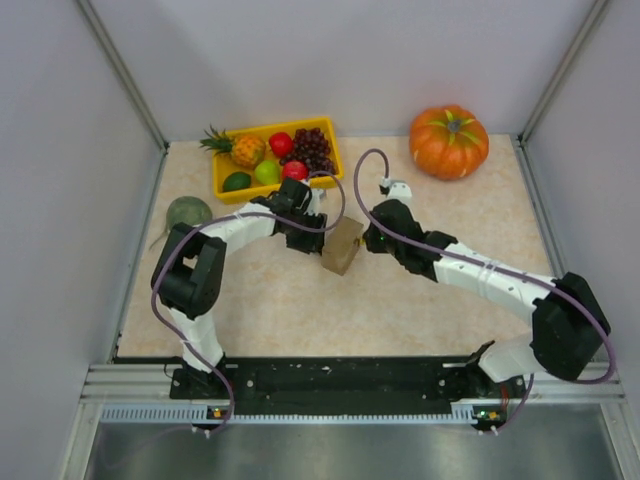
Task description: Unpack the express box
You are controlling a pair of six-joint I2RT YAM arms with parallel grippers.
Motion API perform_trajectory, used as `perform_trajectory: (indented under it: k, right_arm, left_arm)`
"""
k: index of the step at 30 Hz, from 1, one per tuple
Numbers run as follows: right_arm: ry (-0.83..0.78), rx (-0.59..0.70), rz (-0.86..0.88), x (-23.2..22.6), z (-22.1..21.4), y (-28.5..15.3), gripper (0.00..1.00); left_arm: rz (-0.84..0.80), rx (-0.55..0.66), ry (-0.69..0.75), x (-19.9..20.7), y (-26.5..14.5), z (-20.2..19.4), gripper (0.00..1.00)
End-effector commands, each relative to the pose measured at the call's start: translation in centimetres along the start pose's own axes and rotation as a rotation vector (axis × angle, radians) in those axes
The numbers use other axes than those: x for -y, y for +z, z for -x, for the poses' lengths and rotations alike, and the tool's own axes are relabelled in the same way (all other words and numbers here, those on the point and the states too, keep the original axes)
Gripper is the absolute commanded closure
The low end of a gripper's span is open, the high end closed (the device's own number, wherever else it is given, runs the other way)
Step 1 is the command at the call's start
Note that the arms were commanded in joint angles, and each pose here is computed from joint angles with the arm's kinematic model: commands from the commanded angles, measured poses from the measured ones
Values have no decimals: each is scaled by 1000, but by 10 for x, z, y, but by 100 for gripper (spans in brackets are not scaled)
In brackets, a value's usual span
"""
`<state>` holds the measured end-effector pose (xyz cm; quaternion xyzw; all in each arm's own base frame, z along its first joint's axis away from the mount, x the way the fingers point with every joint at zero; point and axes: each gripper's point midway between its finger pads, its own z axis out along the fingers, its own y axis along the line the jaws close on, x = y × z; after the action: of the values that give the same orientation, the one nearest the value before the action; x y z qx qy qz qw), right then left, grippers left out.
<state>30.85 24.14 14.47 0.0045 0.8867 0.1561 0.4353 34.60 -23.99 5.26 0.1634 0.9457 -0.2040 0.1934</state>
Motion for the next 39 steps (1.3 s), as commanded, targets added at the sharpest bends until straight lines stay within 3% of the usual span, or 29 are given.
perform_trajectory:
  k: [1, 6, 14, 16, 20, 25, 28, 36, 39]
  right_arm:
    - [-41, 106, 132, -42, 48, 9, 100]
    - [-95, 105, 166, -53, 52, 17, 100]
    - [-102, 190, 14, -12, 79, -31, 100]
    - [-119, 198, 51, -11, 81, -51, 100]
    - [-177, 142, 286, -42, 62, -78, 100]
    - [-421, 169, 580, -103, 7, -113, 100]
    - [-422, 107, 630, -120, -19, -107, 100]
    - [-289, 175, 442, -124, -32, -48, 100]
    - [-248, 199, 335, -114, -25, -35, 100]
  left_arm:
    - [-236, 74, -7, 44, -22, 1, 47]
    - [-294, 90, -42, 52, -28, -9, 45]
    - [-13, 312, -187, -12, -79, 40, 53]
    - [-2, 382, -145, -10, -99, 54, 51]
    - [-53, 482, -62, 7, -127, 87, 47]
    - [-109, 500, -23, 20, -127, 116, 47]
    - [-137, 490, -27, 23, -118, 129, 48]
    - [-192, 375, -99, 20, -71, 126, 51]
    - [-172, 313, -211, 12, -57, 114, 53]
